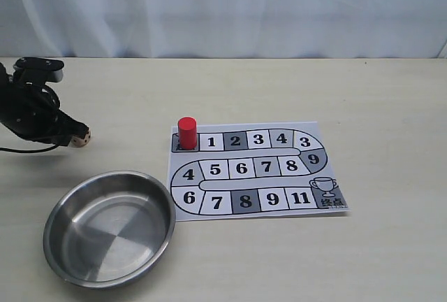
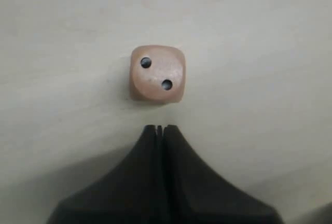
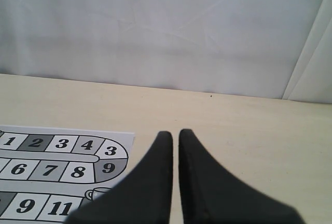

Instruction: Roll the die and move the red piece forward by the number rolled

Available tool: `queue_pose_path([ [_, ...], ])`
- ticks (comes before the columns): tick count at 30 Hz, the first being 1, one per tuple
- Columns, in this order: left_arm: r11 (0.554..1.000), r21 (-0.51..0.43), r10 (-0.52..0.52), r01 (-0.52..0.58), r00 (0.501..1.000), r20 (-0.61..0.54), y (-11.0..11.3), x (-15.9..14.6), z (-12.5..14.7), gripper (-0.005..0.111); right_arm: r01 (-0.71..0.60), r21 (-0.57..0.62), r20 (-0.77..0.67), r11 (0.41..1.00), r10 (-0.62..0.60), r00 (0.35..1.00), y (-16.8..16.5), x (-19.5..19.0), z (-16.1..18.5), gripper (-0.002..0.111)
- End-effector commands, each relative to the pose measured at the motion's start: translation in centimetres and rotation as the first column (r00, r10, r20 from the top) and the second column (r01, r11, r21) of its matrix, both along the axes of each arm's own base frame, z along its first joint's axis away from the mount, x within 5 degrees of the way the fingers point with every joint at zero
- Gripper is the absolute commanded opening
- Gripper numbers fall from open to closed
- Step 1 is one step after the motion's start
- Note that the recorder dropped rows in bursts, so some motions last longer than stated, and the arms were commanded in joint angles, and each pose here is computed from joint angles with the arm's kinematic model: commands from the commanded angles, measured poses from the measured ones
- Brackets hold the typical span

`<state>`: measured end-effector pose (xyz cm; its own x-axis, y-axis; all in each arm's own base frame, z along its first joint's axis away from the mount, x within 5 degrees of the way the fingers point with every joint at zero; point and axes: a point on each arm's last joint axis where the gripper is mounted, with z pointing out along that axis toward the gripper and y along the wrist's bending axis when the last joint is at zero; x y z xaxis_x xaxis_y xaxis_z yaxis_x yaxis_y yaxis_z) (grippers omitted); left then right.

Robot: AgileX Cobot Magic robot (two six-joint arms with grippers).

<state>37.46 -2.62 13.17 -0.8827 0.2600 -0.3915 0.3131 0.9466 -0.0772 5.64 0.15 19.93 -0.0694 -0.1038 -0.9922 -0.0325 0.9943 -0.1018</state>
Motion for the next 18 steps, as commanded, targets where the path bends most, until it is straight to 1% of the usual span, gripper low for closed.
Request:
queue_pose_path([
  [1, 1.000, -0.002, 0.007, -0.007, 1.000, 0.007, 0.1, 0.0, 0.0, 0.000, -0.003, 0.003, -0.002, 1.000, 0.003, 1.000, 0.0, 0.0, -0.1, 0.004],
  [8, 1.000, -0.009, -0.001, 0.001, 1.000, -0.014, 0.0, -0.1, 0.0, 0.000, -0.003, 0.003, -0.002, 1.000, 0.003, 1.000, 0.0, 0.0, -0.1, 0.004],
  [9, 1.000, -0.011, -0.003, 0.003, 1.000, -0.013, -0.1, -0.2, 0.4, 0.000, -0.003, 0.003, -0.002, 1.000, 0.003, 1.000, 0.0, 0.0, -0.1, 0.004],
  [12, 1.000, -0.022, -0.010, 0.010, 1.000, 0.007, -0.2, -0.6, 2.2, 0.000, -0.003, 0.003, -0.002, 1.000, 0.003, 1.000, 0.0, 0.0, -0.1, 0.004],
  [15, 0.999, -0.040, -0.037, 0.037, 0.999, 0.015, -0.4, -1.7, 5.1, 0.000, -0.003, 0.003, -0.002, 1.000, 0.003, 1.000, 0.0, 0.0, -0.1, 0.004],
  [16, 0.998, -0.043, -0.042, 0.042, 0.999, 0.017, -0.4, -1.9, 5.6, 0.000, -0.003, -0.002, -0.001, 1.000, 0.003, 1.000, 0.0, 0.0, -0.1, 0.004],
  [17, 0.997, -0.049, -0.055, 0.056, 0.998, 0.022, -0.5, -2.5, 6.9, 0.000, -0.003, -0.026, -0.001, 1.000, 0.003, 1.000, 0.0, 0.0, -0.1, 0.004],
  [18, 0.997, -0.050, -0.061, 0.063, 0.998, 0.027, -0.5, -2.8, 7.5, 0.000, -0.003, -0.019, -0.001, 1.000, 0.003, 1.000, 0.0, 0.0, -0.1, 0.004],
])
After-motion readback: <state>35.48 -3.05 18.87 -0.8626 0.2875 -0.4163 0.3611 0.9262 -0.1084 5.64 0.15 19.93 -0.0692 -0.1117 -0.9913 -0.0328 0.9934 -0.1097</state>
